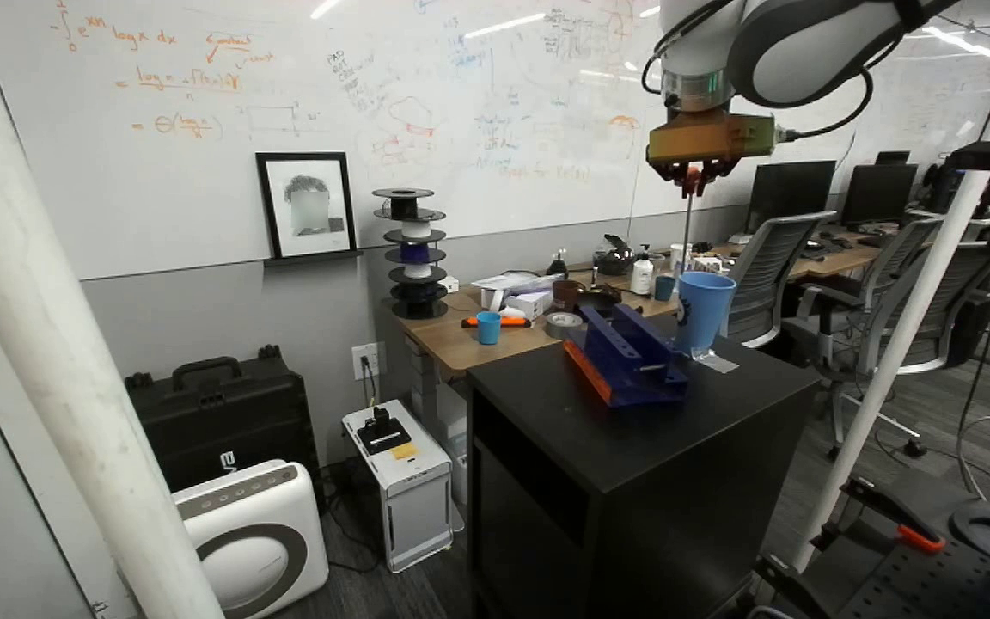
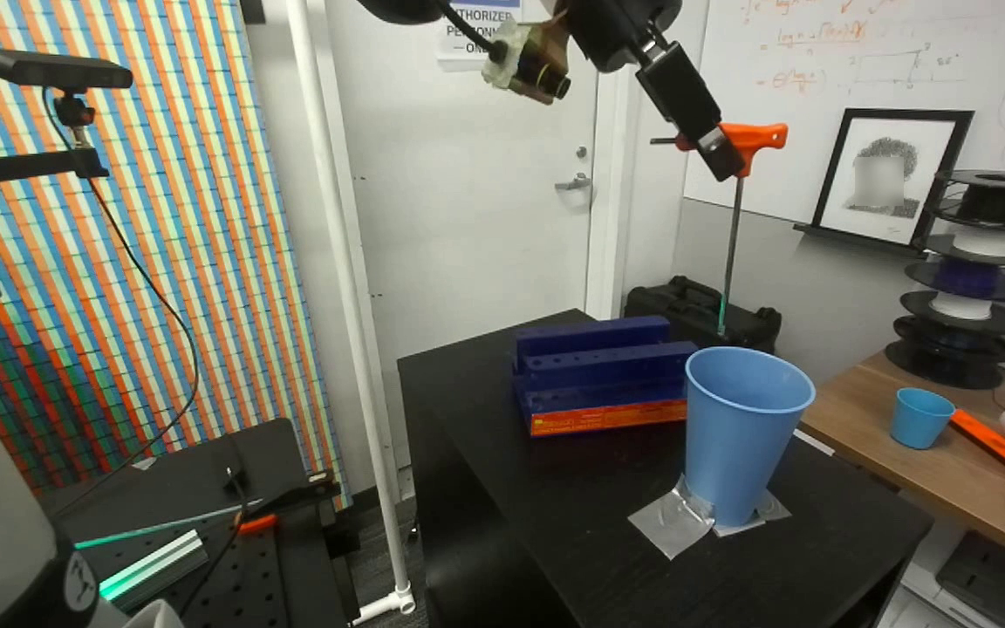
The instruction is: Pick up the orange object tool and put it in the cup
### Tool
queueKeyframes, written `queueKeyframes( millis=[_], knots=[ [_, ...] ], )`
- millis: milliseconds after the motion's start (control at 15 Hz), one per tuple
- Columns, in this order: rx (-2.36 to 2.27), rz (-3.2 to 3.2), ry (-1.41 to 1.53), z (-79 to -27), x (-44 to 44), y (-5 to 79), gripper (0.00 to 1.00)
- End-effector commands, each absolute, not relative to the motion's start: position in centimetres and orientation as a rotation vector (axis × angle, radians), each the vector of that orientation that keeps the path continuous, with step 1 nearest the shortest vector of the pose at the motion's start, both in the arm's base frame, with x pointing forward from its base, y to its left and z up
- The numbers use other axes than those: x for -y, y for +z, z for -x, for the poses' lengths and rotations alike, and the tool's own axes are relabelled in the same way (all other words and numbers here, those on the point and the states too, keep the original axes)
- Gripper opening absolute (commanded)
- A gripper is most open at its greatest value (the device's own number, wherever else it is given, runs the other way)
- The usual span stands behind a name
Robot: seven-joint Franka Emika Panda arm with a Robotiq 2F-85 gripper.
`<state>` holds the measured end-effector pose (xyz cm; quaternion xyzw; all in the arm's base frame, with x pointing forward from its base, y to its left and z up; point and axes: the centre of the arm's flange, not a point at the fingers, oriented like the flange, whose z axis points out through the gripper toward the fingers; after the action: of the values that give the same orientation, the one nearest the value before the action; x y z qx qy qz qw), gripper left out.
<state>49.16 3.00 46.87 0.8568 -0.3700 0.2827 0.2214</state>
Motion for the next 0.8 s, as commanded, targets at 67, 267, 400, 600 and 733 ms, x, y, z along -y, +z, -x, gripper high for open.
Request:
queueKeyframes(
  millis=[67,267,400,600,733],
  knots=[
    [0.999,-2.351,0.756,-48.2,-2.5,49.5,0.10],
    [0.992,-2.355,0.676,-48.1,-1.9,49.0,0.10],
    [0.988,-2.352,0.652,-48.2,-1.6,48.3,0.10],
    [0.996,-2.325,0.644,-48.6,-1.3,47.3,0.10],
    [1.000,-2.316,0.631,-48.8,-0.9,46.7,0.10]
  ],
)
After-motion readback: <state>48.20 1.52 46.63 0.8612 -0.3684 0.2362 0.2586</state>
